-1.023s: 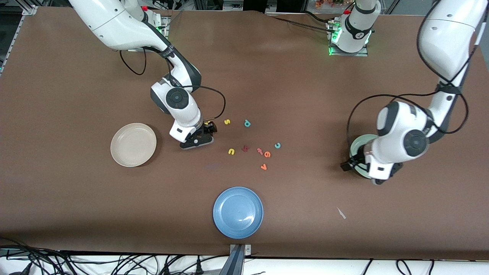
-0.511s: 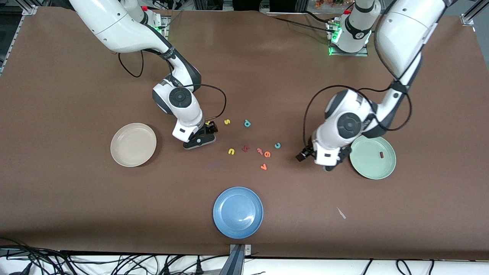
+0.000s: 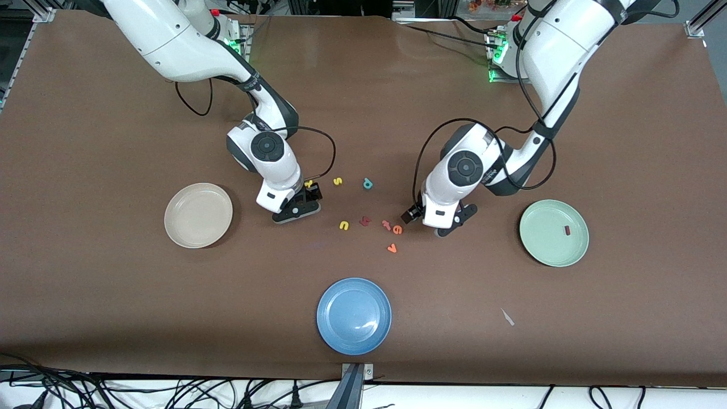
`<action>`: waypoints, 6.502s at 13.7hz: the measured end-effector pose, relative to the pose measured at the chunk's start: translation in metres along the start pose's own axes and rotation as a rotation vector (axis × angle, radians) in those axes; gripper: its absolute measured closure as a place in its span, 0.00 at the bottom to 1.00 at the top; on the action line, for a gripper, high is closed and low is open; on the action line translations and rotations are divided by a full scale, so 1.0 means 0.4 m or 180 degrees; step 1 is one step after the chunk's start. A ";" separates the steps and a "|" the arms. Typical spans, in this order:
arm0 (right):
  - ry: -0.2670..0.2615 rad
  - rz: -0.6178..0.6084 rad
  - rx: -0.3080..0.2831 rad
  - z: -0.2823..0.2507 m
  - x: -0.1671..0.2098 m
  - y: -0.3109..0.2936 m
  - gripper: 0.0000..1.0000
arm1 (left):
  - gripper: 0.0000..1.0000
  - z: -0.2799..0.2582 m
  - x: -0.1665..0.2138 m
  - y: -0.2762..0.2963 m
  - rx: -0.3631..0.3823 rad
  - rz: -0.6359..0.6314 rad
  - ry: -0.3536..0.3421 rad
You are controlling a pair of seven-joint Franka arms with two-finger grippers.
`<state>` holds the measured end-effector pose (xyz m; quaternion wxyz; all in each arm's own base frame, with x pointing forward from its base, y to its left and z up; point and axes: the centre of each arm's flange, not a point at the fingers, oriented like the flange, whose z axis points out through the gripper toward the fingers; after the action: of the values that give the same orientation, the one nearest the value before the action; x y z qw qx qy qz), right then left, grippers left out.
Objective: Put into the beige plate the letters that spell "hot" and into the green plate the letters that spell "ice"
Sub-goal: 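Grasp the blue o with the right gripper while the left gripper returns, then place the blue o on the white plate with the right gripper, then place the teal letter on the green plate with the left gripper, then grasp the orange f with the right gripper while the left gripper returns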
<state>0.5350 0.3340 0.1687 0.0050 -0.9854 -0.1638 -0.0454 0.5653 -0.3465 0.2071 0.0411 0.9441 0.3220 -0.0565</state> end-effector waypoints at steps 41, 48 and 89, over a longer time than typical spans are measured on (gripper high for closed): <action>-0.0260 -0.0521 -0.0351 -0.261 -0.152 0.581 0.13 | 0.75 -0.102 0.181 -0.016 -0.0208 -0.0129 0.0625; -0.0390 -0.0384 -0.0123 -0.165 -0.133 0.498 0.12 | 0.75 -0.235 0.599 -0.387 0.0336 0.0388 0.0598; -0.0259 0.1332 0.0325 -0.021 -0.078 0.061 0.78 | 0.04 0.055 0.001 0.142 -0.0118 -0.0917 0.0252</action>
<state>0.5127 0.3005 0.1741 0.0576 -0.9974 0.0421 0.0048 0.5987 -0.3937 0.1878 0.0372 0.8887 0.4565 -0.0186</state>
